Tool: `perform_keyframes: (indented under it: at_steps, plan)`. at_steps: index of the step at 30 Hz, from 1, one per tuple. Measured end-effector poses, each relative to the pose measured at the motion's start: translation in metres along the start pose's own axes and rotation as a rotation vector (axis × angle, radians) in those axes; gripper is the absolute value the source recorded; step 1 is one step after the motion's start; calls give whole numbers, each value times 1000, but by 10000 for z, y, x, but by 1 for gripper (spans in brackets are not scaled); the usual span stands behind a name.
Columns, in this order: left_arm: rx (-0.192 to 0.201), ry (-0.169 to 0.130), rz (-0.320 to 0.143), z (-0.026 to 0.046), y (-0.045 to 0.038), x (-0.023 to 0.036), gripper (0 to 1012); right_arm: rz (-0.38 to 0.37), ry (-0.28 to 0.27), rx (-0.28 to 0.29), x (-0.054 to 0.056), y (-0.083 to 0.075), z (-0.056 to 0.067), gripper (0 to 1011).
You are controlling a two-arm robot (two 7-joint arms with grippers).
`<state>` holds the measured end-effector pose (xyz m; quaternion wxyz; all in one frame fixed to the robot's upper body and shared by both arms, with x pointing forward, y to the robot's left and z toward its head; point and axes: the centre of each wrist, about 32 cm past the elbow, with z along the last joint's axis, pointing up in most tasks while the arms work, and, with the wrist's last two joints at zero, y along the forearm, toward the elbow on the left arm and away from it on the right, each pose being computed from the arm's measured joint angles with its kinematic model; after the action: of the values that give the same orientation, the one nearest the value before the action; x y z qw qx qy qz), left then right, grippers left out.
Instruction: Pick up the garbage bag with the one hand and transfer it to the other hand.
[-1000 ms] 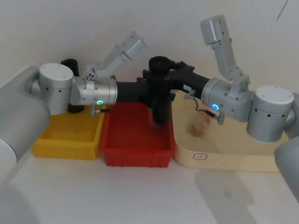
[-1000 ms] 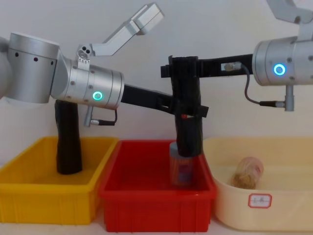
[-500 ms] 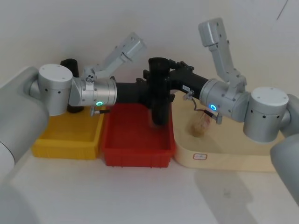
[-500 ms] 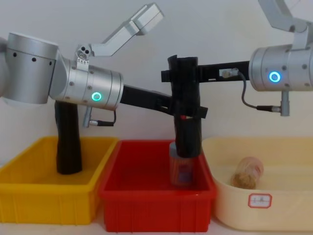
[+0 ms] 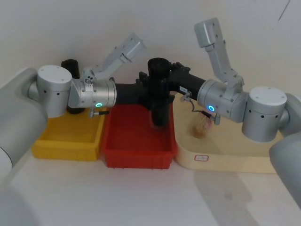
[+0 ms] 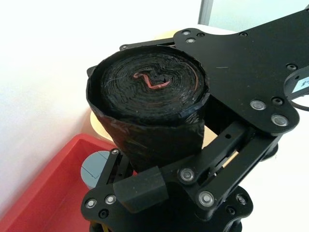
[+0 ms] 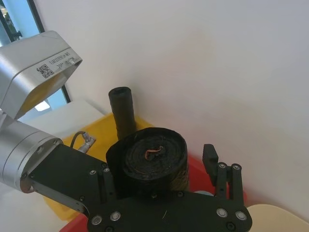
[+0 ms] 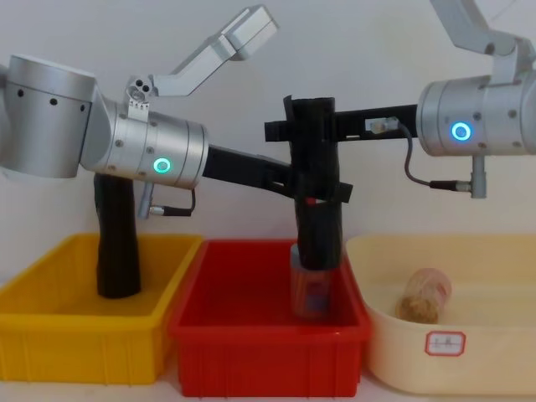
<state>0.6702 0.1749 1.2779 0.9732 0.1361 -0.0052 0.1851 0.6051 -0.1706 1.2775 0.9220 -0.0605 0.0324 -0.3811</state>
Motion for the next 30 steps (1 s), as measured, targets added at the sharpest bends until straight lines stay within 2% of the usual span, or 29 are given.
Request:
perform_keyframes:
  at_steps: [6, 12, 15, 16, 21, 30]
  plan:
    - [1, 2, 2, -2, 8, -1, 433, 6, -1, 2, -7, 7, 7, 983]
    - [2, 2, 3, -1, 12, -1, 433, 10, -1, 3, -12, 12, 11, 850]
    - [2, 2, 4, -1, 14, -1, 433, 12, -1, 4, -14, 13, 12, 744]
    - [2, 2, 4, -1, 14, -1, 433, 12, -1, 4, -14, 14, 13, 744]
    - [2, 3, 5, -2, 15, -2, 433, 14, -1, 5, -17, 15, 14, 560]
    - [1, 3, 5, -3, 17, -3, 433, 15, -1, 5, -18, 16, 16, 552]
